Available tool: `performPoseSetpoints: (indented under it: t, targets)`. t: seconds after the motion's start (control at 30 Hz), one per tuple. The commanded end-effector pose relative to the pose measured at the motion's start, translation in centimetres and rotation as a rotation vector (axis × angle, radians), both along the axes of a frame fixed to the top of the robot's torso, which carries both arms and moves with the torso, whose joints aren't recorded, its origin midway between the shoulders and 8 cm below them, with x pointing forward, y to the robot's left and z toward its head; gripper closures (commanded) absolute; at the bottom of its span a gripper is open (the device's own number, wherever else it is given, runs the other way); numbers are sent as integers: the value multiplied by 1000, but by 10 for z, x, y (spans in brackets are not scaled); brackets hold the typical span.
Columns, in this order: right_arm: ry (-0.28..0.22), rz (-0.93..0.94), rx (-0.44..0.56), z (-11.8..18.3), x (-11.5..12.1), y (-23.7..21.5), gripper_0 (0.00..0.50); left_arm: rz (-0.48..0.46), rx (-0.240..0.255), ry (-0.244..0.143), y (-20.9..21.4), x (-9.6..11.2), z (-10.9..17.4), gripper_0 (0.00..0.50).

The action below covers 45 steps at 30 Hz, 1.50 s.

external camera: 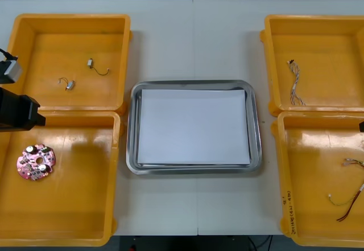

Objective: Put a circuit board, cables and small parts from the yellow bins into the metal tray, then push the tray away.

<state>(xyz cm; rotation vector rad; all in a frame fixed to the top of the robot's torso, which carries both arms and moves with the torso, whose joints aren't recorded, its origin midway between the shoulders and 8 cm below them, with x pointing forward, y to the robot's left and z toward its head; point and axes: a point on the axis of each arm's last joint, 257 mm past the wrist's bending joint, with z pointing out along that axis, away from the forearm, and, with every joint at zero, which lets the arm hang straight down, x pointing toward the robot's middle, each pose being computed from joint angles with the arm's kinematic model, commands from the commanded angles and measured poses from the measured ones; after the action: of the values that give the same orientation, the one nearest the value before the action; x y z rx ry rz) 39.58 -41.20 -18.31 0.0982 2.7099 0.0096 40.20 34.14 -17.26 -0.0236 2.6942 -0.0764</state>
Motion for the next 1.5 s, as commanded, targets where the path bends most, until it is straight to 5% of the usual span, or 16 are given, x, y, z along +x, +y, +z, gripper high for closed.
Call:
performPoseSetpoints:
  t: [0.03,1.5]
  targets:
    - [-40,-33,-18,22,5,-13,0,-77,59,-29,9,-2,11,0]
    - [-40,-33,-18,22,5,-13,0,-77,59,-29,9,-2,11,0]
